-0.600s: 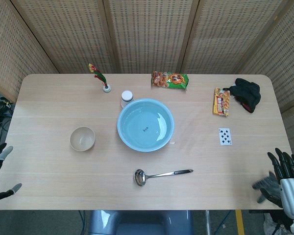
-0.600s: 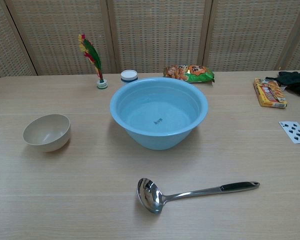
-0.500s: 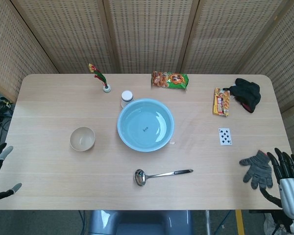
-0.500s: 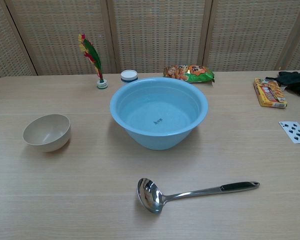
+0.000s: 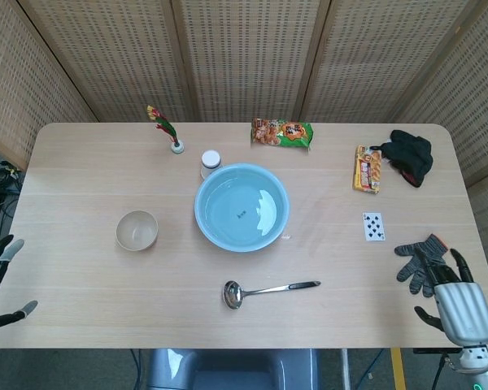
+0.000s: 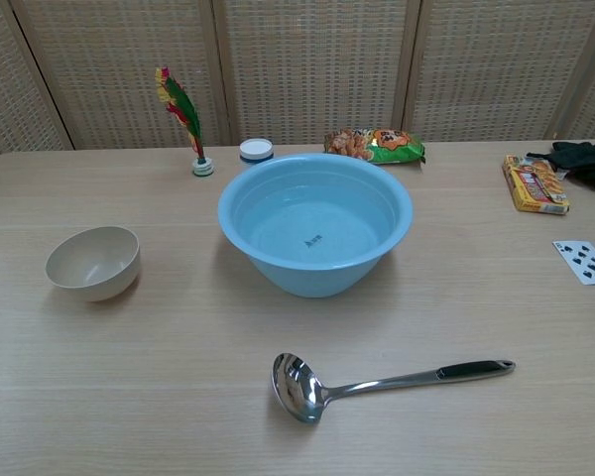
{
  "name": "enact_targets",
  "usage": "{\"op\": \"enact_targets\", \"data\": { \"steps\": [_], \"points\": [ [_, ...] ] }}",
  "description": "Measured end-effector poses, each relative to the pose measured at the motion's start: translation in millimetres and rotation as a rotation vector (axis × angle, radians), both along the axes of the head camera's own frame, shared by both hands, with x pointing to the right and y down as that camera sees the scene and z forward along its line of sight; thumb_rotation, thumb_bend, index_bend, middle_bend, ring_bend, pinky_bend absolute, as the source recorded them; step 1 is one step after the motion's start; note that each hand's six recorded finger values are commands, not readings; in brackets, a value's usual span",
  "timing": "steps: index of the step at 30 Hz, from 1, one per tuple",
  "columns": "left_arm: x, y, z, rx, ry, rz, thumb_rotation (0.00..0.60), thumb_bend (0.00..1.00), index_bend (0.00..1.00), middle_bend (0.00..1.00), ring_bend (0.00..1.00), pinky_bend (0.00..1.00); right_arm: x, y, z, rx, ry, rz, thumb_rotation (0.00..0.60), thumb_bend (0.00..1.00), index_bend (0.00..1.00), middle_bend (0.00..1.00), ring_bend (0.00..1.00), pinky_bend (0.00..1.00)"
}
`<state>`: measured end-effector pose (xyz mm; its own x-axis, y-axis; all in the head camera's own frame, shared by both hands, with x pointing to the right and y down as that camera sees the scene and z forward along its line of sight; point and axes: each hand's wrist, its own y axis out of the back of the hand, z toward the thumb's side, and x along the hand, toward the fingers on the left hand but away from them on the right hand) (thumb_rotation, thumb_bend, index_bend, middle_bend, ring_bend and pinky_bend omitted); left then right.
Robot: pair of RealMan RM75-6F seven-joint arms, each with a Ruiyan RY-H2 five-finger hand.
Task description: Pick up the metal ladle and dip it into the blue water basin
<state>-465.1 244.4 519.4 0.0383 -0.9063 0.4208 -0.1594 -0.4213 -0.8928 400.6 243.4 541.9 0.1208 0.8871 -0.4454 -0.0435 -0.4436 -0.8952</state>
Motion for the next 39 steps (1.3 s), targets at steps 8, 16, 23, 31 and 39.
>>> {"op": "enact_targets", "data": {
  "steps": [8,16,23,31,39],
  "points": [
    [1,-3,11,-0.023,-0.033,-0.011,0.6,0.0,0.0,0.0,0.0,0.0,-46,-28,43,-0.237,-0.072,-0.137,0.6,0.0,0.19,0.94,0.96,1.0],
    [-2,-9,24,-0.048,-0.063,-0.032,0.6,0.0,0.0,0.0,0.0,0.0,-112,-55,89,-0.423,-0.167,-0.218,0.6,0.18,0.38,0.98,0.99,1.0],
    [-6,-13,32,-0.064,-0.081,-0.048,0.6,0.0,0.0,0.0,0.0,0.0,-148,-49,130,-0.502,-0.198,-0.209,0.6,0.36,0.44,0.99,0.99,1.0],
    [-8,-15,37,-0.079,-0.096,-0.054,0.6,0.0,0.0,0.0,0.0,0.0,-178,-42,170,-0.541,-0.156,-0.234,0.6,0.44,0.45,0.99,0.99,1.0],
    [-10,-16,39,-0.083,-0.1,-0.059,0.6,0.0,0.0,0.0,0.0,0.0,-196,-34,191,-0.56,-0.117,-0.235,0.6,0.46,0.47,0.99,0.99,1.0]
  ]
}}
